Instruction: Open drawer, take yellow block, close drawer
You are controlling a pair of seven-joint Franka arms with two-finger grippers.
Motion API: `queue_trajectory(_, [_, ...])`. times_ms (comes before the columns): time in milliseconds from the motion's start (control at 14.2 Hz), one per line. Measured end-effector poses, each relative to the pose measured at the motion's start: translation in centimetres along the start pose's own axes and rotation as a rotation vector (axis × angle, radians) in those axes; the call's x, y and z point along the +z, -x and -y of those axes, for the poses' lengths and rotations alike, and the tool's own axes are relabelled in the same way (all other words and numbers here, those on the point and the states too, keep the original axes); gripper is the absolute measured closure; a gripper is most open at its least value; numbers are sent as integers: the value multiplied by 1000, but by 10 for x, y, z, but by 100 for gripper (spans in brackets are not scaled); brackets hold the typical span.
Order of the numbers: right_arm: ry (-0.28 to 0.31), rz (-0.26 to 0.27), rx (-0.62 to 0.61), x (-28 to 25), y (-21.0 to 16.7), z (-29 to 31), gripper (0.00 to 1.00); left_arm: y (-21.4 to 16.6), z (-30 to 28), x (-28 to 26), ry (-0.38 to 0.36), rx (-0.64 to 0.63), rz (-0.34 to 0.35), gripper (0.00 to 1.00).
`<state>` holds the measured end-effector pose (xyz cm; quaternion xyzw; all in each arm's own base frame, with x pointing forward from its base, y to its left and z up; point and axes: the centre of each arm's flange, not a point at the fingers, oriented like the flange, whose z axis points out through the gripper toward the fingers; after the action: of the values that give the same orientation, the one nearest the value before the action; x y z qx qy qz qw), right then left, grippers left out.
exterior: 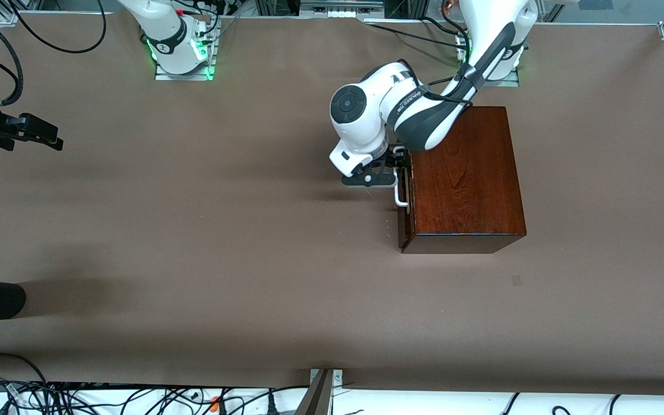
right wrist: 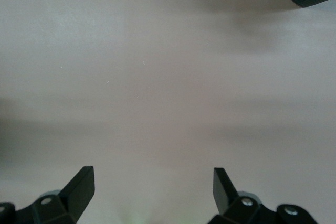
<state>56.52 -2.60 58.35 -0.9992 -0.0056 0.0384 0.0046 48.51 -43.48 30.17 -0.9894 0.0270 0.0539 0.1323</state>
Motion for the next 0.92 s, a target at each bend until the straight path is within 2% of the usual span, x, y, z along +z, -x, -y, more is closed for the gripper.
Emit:
queue_trajectory(423, [0,0,0,0,0,0,0,-6,-5,20,-28,-61,-24,0])
queue_trajectory(917, [0,0,0,0,0,0,0,-7,-7,24,-25,-70,-27,0])
